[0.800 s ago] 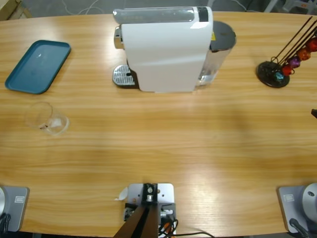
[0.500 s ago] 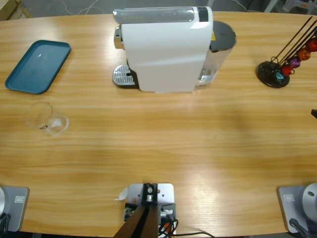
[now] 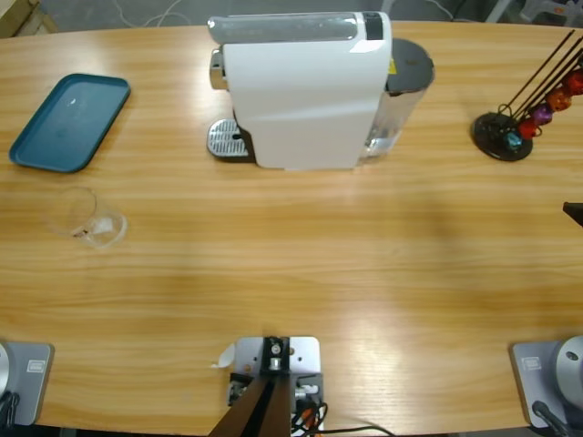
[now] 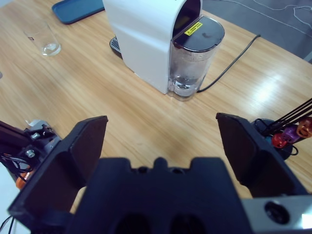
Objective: Pour coffee
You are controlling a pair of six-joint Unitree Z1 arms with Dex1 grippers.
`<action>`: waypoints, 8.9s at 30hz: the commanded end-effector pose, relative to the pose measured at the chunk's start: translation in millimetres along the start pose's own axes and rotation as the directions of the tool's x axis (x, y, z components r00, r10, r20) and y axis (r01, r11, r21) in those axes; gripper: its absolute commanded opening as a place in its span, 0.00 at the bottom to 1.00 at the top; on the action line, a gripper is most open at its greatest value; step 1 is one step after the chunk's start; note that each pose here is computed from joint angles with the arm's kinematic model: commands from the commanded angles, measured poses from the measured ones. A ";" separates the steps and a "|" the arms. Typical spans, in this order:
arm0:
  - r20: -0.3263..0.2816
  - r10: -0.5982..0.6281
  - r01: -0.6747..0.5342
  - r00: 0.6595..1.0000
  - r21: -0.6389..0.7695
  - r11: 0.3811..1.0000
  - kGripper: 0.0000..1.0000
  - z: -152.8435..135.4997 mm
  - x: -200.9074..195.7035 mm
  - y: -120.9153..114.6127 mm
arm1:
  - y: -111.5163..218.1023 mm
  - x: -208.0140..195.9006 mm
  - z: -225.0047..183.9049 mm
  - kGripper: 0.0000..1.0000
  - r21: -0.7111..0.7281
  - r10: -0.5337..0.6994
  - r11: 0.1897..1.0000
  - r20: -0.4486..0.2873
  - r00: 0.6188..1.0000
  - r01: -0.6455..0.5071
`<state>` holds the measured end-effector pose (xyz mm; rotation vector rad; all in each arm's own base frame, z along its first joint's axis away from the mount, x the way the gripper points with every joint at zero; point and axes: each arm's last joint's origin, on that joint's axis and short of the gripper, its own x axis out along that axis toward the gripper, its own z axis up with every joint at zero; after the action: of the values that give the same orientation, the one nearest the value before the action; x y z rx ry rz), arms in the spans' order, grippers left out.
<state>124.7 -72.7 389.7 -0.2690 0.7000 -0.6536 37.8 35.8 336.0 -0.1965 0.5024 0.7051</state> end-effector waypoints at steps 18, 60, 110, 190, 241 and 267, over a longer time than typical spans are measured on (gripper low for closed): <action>-0.163 -0.280 0.190 0.946 -0.423 0.886 0.98 78.0 186.1 60.1 | 1.0 12.8 -4.7 1.00 -0.022 -0.023 1.000 -0.068 0.997 0.021; -0.242 -0.392 0.252 0.887 -0.458 0.853 0.26 75.6 237.6 58.5 | -0.3 8.0 -7.1 1.00 -0.019 -0.025 1.000 -0.047 0.999 0.024; 0.005 -0.061 0.056 0.998 0.321 0.945 1.00 59.7 136.3 -42.7 | -11.8 0.7 -2.2 1.00 0.057 -0.224 0.973 -0.022 0.974 0.224; -0.190 0.080 0.012 0.978 0.440 0.898 0.98 -20.3 81.5 -35.0 | -127.2 116.2 2.2 0.37 0.354 -0.617 0.658 -0.253 0.746 0.664; -0.192 0.067 0.023 0.979 0.434 0.900 0.98 -29.3 74.2 -35.1 | -72.6 67.3 69.7 0.22 0.127 -0.384 0.918 0.036 0.923 0.377; -0.149 0.128 -0.033 0.980 0.518 0.855 0.98 -40.2 15.1 -24.6 | 52.6 261.5 199.8 0.22 -0.529 0.412 0.728 -0.170 0.895 -0.436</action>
<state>98.5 -105.0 364.9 0.2923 0.6743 -0.7646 204.0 243.2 409.6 -0.5725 0.2961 1.2325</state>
